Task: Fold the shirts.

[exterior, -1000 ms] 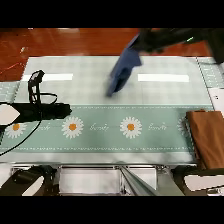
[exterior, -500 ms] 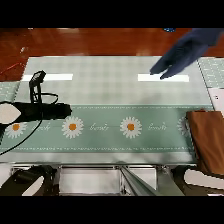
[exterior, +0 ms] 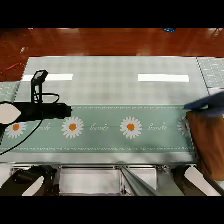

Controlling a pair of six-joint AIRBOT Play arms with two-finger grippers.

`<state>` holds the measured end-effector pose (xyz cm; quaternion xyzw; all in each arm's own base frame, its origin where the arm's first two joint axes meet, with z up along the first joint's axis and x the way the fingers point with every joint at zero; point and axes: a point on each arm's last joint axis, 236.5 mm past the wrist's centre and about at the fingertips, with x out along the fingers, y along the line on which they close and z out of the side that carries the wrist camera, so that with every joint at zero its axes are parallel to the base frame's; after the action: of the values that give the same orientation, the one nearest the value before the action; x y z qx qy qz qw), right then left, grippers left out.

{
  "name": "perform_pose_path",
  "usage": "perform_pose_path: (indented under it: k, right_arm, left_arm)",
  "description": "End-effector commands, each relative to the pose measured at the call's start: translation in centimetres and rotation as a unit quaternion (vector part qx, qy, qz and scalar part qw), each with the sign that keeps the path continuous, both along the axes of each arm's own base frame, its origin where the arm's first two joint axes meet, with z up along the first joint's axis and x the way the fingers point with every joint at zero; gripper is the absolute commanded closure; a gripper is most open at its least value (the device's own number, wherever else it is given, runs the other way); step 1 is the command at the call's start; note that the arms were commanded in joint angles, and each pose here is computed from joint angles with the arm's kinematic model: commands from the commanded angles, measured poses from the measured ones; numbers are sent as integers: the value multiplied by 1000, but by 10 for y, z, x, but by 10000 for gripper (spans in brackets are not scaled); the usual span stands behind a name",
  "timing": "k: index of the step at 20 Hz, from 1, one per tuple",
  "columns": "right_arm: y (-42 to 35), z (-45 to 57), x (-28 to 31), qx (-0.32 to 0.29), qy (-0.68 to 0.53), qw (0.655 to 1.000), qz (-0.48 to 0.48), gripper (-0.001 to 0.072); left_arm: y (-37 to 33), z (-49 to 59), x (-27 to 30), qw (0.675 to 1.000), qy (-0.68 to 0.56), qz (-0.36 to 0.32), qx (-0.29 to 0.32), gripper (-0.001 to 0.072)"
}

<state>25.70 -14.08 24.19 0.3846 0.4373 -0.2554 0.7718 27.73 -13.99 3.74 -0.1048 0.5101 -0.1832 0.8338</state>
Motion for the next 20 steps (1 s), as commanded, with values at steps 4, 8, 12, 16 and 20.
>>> perform_pose_path:
  k: [4,8,12,16,20]
  right_arm:
    - [-14,-89,-160,9,147,969,-200,687]
    - [-16,-118,-253,-25,264,916,-300,345]
    - [-23,-125,-178,5,148,968,-202,301]
    - [-25,-73,-38,86,-130,983,-97,556]
    - [29,-11,77,48,-250,962,103,687]
  left_arm:
    - [1,8,15,999,-38,2,0,684]
    - [1,10,19,999,-46,6,-2,684]
    - [2,24,37,996,-88,23,-10,684]
    - [7,96,74,985,-163,41,-26,684]
    - [-11,214,113,965,-257,26,-53,685]
